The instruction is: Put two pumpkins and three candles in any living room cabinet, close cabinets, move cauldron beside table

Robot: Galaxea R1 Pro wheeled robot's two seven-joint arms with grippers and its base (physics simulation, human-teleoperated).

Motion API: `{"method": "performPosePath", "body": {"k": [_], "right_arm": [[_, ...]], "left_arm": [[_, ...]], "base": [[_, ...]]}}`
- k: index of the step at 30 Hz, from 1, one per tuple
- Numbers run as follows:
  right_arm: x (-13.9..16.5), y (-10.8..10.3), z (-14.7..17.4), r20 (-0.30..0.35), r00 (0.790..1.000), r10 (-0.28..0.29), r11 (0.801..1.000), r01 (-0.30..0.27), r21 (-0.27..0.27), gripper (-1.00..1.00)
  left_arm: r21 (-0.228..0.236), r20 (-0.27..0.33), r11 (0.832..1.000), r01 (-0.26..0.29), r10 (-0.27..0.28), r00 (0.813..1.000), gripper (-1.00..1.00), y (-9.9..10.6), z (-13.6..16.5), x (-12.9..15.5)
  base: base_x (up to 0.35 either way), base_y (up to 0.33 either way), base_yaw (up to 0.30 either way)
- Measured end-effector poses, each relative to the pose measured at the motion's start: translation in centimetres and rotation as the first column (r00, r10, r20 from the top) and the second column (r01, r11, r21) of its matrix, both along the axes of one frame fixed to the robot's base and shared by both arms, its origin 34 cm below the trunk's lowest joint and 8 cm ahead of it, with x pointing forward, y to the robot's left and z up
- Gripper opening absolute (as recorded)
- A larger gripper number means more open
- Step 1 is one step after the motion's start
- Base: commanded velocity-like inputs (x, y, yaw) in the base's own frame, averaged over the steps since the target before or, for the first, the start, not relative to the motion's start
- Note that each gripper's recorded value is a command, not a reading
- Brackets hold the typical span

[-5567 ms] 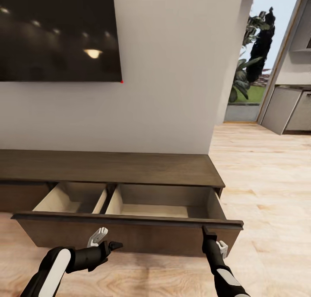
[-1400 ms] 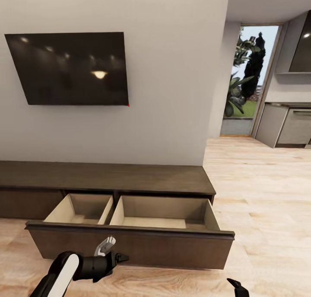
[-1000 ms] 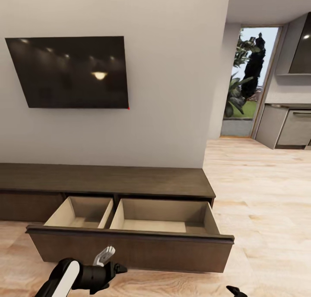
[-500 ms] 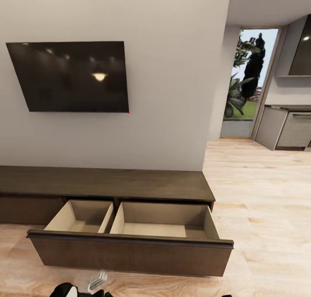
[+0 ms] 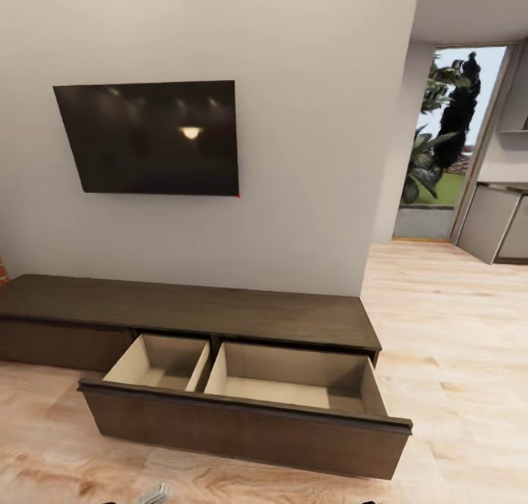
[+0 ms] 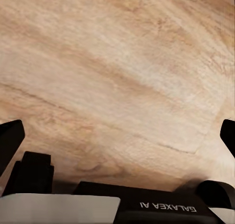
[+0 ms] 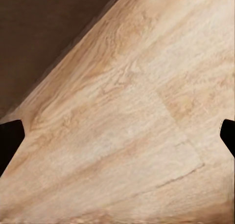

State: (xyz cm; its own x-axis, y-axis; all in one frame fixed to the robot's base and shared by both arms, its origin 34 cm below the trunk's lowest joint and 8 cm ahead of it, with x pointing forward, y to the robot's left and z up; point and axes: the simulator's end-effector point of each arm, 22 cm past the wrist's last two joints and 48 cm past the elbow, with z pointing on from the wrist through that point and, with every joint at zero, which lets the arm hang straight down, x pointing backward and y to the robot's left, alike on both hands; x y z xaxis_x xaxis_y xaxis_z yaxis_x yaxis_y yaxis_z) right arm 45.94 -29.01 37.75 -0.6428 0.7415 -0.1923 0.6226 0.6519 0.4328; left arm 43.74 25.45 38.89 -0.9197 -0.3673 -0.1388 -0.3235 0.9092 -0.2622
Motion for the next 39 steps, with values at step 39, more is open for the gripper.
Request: {"method": "performPosePath", "body": {"k": [39], "right_arm": [[-0.9, 3.3, 5.8, -0.156, 0.929, 0.336, 0.894, -0.366, -0.257, 1.0]], "left_arm": [[0.144, 0.032, 0.989, -0.044, 0.04, 0.999, 1.0, 2.8, 6.8, 1.5]], "base": [[-0.015, 0.0, 0.282]]}}
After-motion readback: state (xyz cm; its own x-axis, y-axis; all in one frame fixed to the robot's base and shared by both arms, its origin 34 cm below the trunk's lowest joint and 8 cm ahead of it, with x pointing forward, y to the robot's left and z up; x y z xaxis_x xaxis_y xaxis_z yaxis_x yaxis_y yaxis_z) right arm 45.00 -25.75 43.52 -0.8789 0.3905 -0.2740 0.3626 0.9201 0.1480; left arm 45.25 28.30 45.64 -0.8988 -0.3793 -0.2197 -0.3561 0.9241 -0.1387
